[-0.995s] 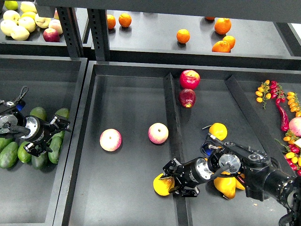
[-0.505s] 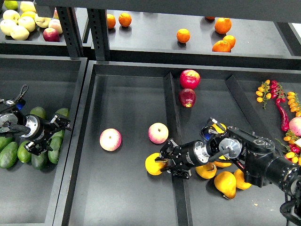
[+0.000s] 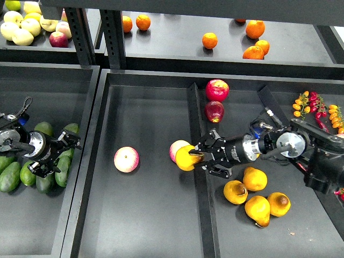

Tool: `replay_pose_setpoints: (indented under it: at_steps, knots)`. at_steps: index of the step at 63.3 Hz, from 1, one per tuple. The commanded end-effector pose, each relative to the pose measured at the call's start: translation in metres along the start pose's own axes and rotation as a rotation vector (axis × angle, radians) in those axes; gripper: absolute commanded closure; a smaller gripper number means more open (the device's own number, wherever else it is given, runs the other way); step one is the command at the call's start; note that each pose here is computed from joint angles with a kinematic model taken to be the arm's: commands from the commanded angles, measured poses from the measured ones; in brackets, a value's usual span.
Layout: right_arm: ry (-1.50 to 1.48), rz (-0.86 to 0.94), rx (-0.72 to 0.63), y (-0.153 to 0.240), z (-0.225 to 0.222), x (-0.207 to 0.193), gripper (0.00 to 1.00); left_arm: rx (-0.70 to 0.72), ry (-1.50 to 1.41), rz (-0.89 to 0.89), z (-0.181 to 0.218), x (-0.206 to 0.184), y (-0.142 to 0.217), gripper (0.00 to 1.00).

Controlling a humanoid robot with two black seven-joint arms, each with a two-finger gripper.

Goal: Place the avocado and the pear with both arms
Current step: 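Lift the pear with the right gripper and carry it toward the pear bin, then lower the pear among the yellow pears and open the right gripper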

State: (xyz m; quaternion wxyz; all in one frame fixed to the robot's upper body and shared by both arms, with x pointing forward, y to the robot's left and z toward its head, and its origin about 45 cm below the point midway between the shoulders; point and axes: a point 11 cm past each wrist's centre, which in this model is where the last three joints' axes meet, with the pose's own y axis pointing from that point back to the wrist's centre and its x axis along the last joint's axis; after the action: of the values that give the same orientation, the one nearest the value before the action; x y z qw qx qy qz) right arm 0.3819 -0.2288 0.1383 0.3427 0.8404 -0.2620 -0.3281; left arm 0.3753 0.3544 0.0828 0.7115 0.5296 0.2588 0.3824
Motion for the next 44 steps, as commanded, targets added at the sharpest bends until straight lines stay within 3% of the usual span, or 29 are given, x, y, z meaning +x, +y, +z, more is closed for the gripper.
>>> replay_pose_setpoints:
  at_steps: [1,17,44]
  knots:
    - [-0.005,0.028,-0.019,0.021,0.008,0.011,0.96,0.001,0.002,-0.003,-0.001,-0.001,-0.001,0.00]
    - [-0.031,0.060,-0.029,0.045,0.022,0.024,0.96,-0.007,-0.006,0.002,0.005,0.000,0.001,0.00]
    - [-0.154,0.073,-0.133,0.088,0.087,0.031,0.95,-0.002,-0.003,0.000,0.002,0.000,0.000,0.00]
